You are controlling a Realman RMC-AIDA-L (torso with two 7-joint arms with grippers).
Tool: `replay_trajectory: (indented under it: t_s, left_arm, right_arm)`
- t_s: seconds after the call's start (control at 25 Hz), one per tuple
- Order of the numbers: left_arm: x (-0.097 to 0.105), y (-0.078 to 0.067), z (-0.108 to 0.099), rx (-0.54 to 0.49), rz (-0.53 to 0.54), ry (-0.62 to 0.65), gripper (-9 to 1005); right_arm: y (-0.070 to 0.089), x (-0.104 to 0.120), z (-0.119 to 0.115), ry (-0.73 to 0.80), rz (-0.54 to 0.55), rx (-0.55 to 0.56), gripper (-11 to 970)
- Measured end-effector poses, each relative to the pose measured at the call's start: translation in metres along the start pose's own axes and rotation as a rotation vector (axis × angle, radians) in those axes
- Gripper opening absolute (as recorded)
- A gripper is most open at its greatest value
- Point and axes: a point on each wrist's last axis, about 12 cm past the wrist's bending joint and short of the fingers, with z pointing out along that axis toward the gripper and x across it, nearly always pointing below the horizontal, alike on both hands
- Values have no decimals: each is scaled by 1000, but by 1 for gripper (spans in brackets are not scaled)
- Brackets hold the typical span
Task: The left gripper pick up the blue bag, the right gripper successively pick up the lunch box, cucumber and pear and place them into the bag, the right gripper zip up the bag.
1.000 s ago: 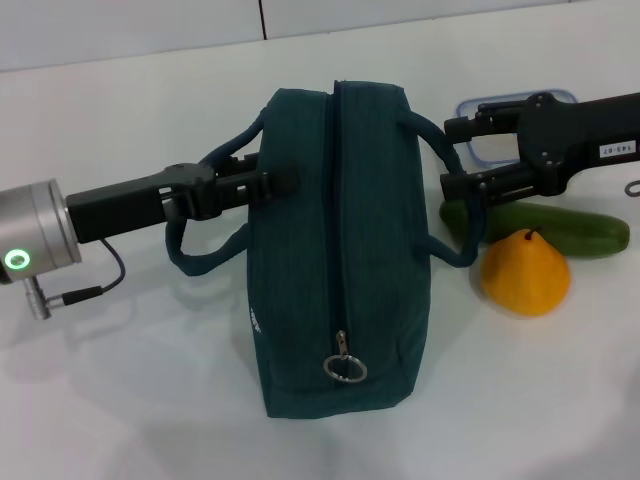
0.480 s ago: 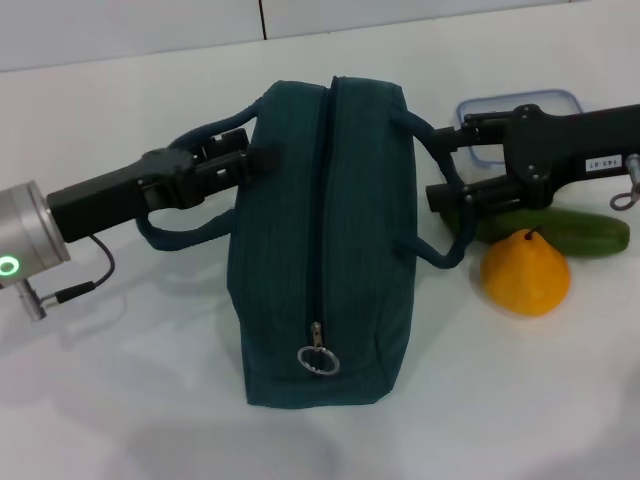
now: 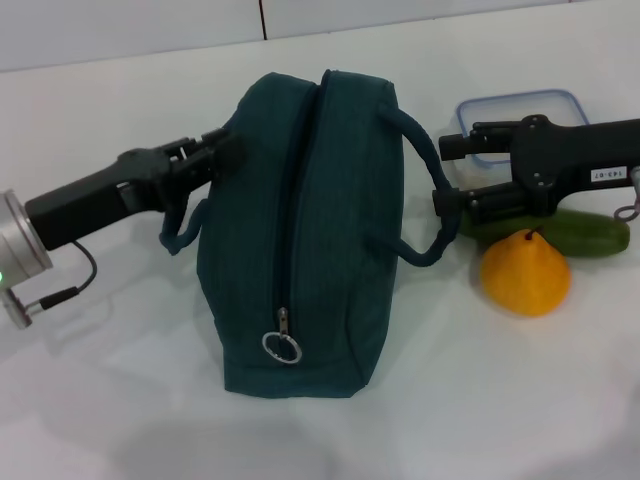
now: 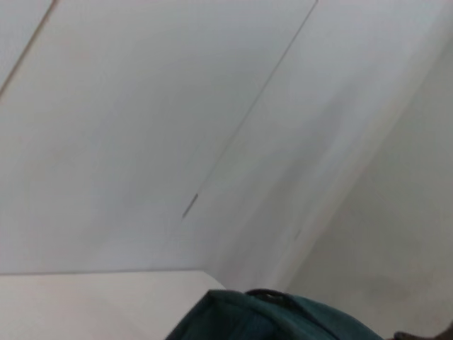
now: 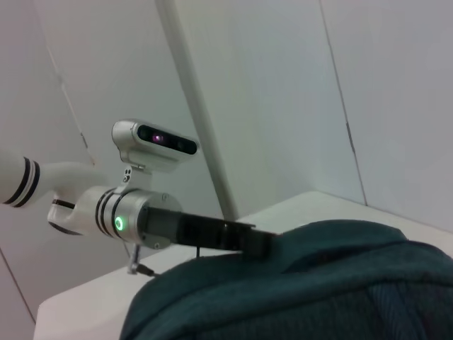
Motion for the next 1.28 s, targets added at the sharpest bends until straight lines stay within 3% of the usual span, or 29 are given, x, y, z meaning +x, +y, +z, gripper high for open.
replay_trajectory:
  t_s: [0.32,0.52,0.68,0.92,1.28]
  left_arm:
    - [5,-3,1,18,41,8,168]
    - [11,-9,0,39,121,-57,106]
    - [15,-8,-4,2,164,-131,56]
    - [22,-8,3,-21,198,-144,44]
    - [28,-7,7,-41,194,-130,44]
  right_arm:
    - [2,2,-2,-12,8,1,835]
    - [5,13,-8,-82,52,57,835]
    - [10,29,-19,-283,117,139,834]
    - [17,63,-31,-579,247,286,834]
    - [40,118,-73,-1004,559,603,833]
